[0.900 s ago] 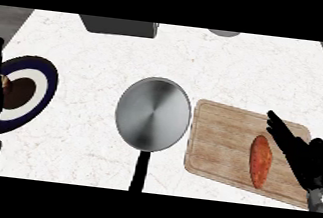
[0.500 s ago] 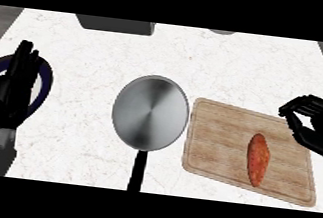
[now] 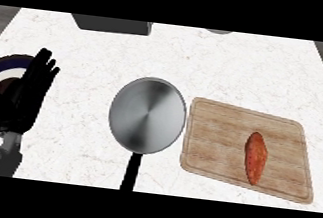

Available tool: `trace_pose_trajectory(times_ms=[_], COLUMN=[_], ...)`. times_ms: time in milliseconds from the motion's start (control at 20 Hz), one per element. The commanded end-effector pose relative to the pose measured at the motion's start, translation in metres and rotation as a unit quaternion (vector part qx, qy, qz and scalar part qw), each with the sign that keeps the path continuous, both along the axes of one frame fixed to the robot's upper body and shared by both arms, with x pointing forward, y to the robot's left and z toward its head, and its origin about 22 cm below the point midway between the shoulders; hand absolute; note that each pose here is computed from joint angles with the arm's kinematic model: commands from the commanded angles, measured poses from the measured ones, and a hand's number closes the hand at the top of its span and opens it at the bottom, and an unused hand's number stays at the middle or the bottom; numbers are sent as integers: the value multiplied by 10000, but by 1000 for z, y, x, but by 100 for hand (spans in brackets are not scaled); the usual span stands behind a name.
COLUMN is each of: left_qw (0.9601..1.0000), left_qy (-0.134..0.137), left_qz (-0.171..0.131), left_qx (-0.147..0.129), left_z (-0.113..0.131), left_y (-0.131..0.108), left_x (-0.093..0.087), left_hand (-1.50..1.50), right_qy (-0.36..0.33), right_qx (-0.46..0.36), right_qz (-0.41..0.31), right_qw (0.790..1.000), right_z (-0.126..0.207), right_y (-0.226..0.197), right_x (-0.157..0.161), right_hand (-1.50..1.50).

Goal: Pick the sweet potato from the cutting board and place it in the pan

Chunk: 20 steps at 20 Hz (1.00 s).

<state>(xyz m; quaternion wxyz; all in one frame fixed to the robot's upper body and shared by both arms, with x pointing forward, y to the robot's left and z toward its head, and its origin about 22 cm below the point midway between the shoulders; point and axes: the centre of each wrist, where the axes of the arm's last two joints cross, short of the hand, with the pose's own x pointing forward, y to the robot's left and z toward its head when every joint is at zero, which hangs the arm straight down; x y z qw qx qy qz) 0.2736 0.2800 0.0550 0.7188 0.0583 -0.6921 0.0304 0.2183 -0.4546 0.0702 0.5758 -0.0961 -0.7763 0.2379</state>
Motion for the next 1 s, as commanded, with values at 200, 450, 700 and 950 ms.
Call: trace_pose_trajectory(times_ms=[200, 450, 700, 950], left_qw=[9999, 9998, 9998, 9996], left_qy=[21, 7, 93, 101], left_qz=[-146, -180, -186, -248], left_qx=[35, -26, 15, -61], left_z=[9, 0, 7, -3], left_y=[-4, -9, -19, -23], left_x=[10, 6, 19, 6], left_hand=[0, 0, 0, 0], right_qy=[-269, 113, 394, 1499], right_qx=[-1149, -2528, -3277, -4094], right_qz=[481, 772, 906, 1584], right_qw=[9919, 9644, 9396, 8859], right_z=[38, 81, 80, 65], right_y=[-17, 28, 64, 84], right_x=[12, 39, 59, 54], right_hand=[-150, -150, -150, -150])
